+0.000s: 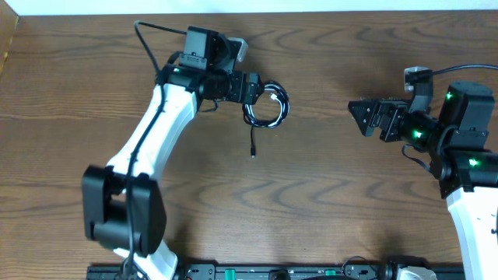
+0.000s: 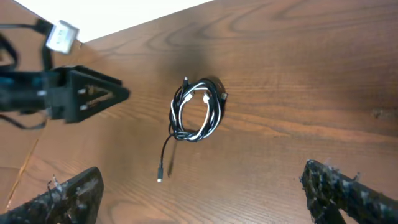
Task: Untangle cables
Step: 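Reach the left gripper forward to the black-and-white cable coil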
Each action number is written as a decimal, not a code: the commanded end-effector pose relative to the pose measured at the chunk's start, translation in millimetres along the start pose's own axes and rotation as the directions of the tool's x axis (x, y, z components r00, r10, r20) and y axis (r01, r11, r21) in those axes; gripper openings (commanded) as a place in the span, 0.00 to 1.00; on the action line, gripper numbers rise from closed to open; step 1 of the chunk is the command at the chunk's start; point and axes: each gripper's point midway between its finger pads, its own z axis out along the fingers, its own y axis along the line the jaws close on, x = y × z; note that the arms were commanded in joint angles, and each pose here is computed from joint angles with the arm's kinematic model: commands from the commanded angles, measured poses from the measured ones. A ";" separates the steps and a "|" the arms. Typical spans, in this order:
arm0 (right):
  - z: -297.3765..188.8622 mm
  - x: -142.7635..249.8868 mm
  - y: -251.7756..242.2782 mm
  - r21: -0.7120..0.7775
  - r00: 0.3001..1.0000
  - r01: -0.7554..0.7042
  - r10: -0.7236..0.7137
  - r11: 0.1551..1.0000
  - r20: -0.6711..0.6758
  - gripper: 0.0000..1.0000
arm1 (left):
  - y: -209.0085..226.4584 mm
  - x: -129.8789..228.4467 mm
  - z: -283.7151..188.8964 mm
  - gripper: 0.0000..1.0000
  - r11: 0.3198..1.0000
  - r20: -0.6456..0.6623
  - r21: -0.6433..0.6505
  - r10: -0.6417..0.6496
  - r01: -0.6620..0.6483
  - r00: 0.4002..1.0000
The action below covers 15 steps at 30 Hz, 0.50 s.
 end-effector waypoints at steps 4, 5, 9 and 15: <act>1.9 0.4 2.0 -0.009 1.000 -0.002 0.002 1.000 -0.019 0.90 | 32.5 5.8 39.7 0.79 0.987 -0.017 -0.141 -0.076 0.072 0.997; 2.8 0.8 1.3 -0.008 1.000 -0.005 0.004 1.000 -0.022 0.91 | 35.6 6.9 44.9 0.78 0.984 -0.018 -0.168 -0.068 0.064 0.998; 4.9 4.7 -1.2 -0.004 0.999 -0.018 0.018 1.000 -0.040 0.91 | 45.3 9.2 63.3 0.77 0.957 -0.013 -0.290 -0.024 0.020 1.000; 5.0 12.9 -3.1 0.005 0.997 -0.041 0.041 0.999 -0.071 0.90 | 60.8 16.0 89.0 0.71 0.931 -0.018 -0.365 -0.007 0.000 1.000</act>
